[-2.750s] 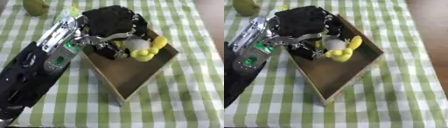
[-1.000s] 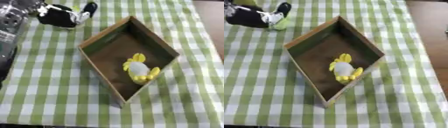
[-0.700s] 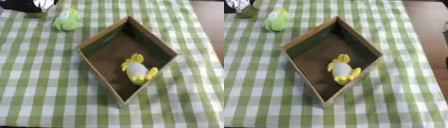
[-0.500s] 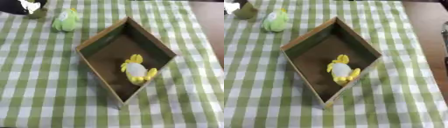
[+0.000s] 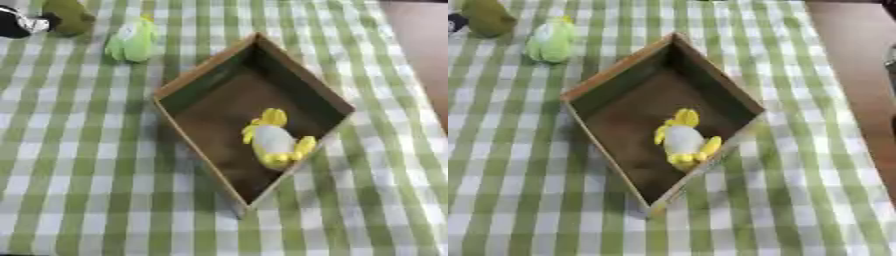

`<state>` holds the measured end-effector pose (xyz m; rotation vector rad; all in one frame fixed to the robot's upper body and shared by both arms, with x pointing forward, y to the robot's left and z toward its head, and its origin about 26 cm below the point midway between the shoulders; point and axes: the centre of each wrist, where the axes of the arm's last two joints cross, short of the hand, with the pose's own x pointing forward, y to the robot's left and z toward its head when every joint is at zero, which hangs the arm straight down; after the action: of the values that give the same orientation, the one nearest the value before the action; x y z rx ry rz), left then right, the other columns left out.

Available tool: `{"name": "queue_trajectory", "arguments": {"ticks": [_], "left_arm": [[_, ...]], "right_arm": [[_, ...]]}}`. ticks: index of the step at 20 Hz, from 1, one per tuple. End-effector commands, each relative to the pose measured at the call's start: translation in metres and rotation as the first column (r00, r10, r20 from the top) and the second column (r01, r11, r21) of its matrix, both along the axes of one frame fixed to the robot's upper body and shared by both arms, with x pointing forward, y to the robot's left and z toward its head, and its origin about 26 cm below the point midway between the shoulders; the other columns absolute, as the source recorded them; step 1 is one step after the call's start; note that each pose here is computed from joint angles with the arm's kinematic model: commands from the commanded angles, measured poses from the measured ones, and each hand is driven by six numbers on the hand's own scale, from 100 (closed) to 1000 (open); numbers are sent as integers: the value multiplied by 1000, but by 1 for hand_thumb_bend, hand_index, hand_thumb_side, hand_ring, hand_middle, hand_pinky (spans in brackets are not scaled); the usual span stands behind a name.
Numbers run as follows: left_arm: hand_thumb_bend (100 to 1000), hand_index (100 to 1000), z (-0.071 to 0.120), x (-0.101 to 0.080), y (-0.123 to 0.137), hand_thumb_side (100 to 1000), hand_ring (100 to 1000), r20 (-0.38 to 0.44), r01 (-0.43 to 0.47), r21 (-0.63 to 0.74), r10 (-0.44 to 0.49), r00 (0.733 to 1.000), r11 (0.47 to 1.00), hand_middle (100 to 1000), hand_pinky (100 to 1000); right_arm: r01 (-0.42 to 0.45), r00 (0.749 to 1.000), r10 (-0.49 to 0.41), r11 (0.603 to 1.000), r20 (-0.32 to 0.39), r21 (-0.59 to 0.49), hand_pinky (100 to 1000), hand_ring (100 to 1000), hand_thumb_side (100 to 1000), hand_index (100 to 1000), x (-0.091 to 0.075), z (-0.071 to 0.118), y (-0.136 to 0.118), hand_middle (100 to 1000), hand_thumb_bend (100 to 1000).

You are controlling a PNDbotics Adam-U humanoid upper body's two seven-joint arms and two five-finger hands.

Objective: Pick up objects on the table and place them in the box.

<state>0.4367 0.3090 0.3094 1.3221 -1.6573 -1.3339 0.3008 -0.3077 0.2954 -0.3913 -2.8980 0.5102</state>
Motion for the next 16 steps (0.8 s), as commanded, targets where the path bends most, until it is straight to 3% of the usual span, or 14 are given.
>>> {"name": "queue_trajectory", "arguments": {"ticks": [1,8,16], "left_arm": [[577,967,19,-2,27,236,865,54,-69,27,67,996,997,892,870],[679,964,23,-1,47,293,885,90,-77,74,70,994,994,894,880],[678,961,34,3,61,222,892,113,-107,96,96,989,990,891,881]], "right_arm": [[22,999,-20,999,37,-39,838,841,470,928,-6,11,-3,673,100],[30,999,-29,998,39,-46,841,860,470,931,-6,12,-3,669,100],[29,998,-26,998,55,-62,842,868,470,932,-6,16,-2,667,100]]}}
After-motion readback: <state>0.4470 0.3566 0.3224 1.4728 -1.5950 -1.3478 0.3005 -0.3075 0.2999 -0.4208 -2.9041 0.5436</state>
